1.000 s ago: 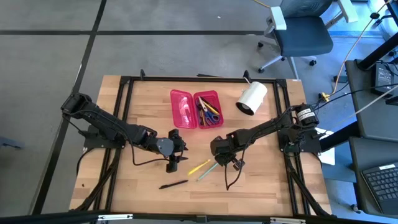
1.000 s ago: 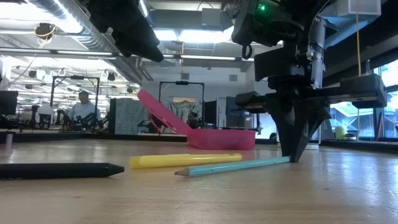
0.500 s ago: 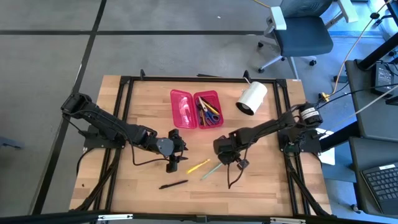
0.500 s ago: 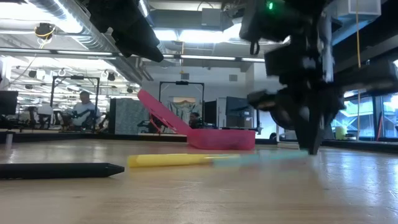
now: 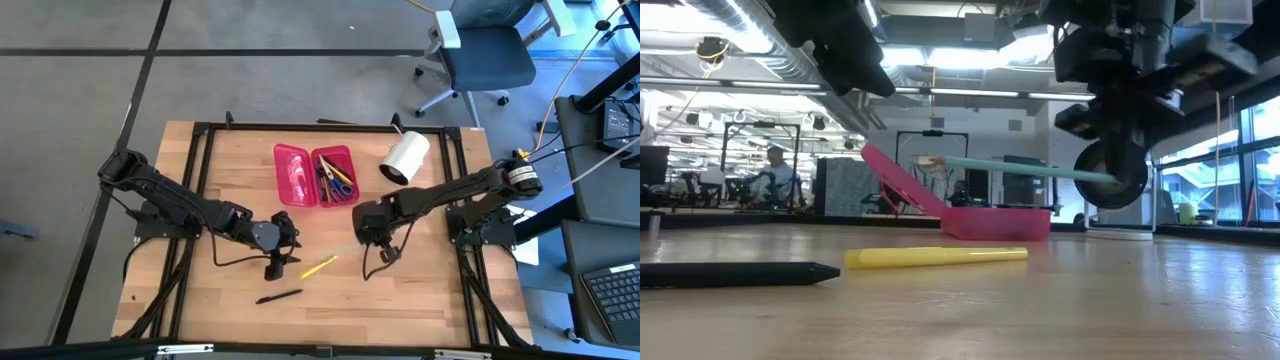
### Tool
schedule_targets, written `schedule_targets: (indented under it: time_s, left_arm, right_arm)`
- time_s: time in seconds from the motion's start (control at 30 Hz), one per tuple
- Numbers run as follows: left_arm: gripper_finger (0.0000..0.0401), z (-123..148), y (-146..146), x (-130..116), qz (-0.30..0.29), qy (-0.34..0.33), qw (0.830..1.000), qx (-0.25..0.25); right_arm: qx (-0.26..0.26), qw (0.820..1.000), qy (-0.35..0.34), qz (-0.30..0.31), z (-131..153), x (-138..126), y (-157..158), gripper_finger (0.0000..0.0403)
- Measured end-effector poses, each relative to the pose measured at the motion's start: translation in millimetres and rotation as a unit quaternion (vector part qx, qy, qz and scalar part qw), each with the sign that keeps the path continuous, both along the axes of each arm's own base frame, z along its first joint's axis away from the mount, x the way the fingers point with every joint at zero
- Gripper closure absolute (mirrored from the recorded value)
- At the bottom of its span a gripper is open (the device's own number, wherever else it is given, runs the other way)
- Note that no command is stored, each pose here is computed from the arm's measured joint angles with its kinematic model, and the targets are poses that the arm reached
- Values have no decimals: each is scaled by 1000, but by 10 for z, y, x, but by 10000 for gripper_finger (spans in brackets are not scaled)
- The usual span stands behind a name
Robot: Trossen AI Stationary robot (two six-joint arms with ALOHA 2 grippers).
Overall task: Pick & place school supplies into a supply box
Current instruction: Put the blue pencil into the red supply box
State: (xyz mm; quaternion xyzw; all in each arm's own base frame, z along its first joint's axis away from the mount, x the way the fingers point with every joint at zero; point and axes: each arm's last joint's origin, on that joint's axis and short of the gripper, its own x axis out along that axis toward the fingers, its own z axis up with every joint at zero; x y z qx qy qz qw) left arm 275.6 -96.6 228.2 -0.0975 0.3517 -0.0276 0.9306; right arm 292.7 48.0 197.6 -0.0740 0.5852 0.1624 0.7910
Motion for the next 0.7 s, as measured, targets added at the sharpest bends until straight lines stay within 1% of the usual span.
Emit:
schedule_targets:
  time_s: [0.1, 0.17, 0.23, 0.3, 0.37, 0.47, 0.57, 0.63, 0.7]
  left_arm:
    - [216, 7, -3, -4, 0, 0, 1000, -5]
    - [216, 8, 5, -2, 10, -2, 1000, 0]
    - [215, 8, 8, -2, 13, -3, 1000, 2]
    - [214, 8, 8, -2, 15, -3, 1000, -1]
    - [215, 8, 3, -3, 16, -2, 1000, -7]
    - [216, 7, 2, -4, 13, -1, 1000, -7]
    - [214, 9, 3, -4, 7, -3, 1000, 3]
    - [214, 9, 4, -4, 9, -3, 1000, 4]
    - [216, 8, 7, -4, 14, -3, 1000, 4]
  right_arm:
    - [-17, 997, -15, -78, 102, -23, -122, 378]
    - [-16, 989, -24, -143, 160, -27, -222, 376]
    - [-8, 975, -17, -223, 183, -44, -320, 375]
    - [-11, 954, -5, -300, 179, -69, -404, 375]
    - [-21, 933, -1, -358, 175, -83, -490, 375]
    - [-22, 904, -23, -426, 162, -38, -627, 374]
    - [-3, 878, -54, -476, 135, 56, -752, 374]
    - [1, 867, -66, -494, 75, 126, -817, 373]
    - [3, 861, -72, -503, -23, 206, -883, 373]
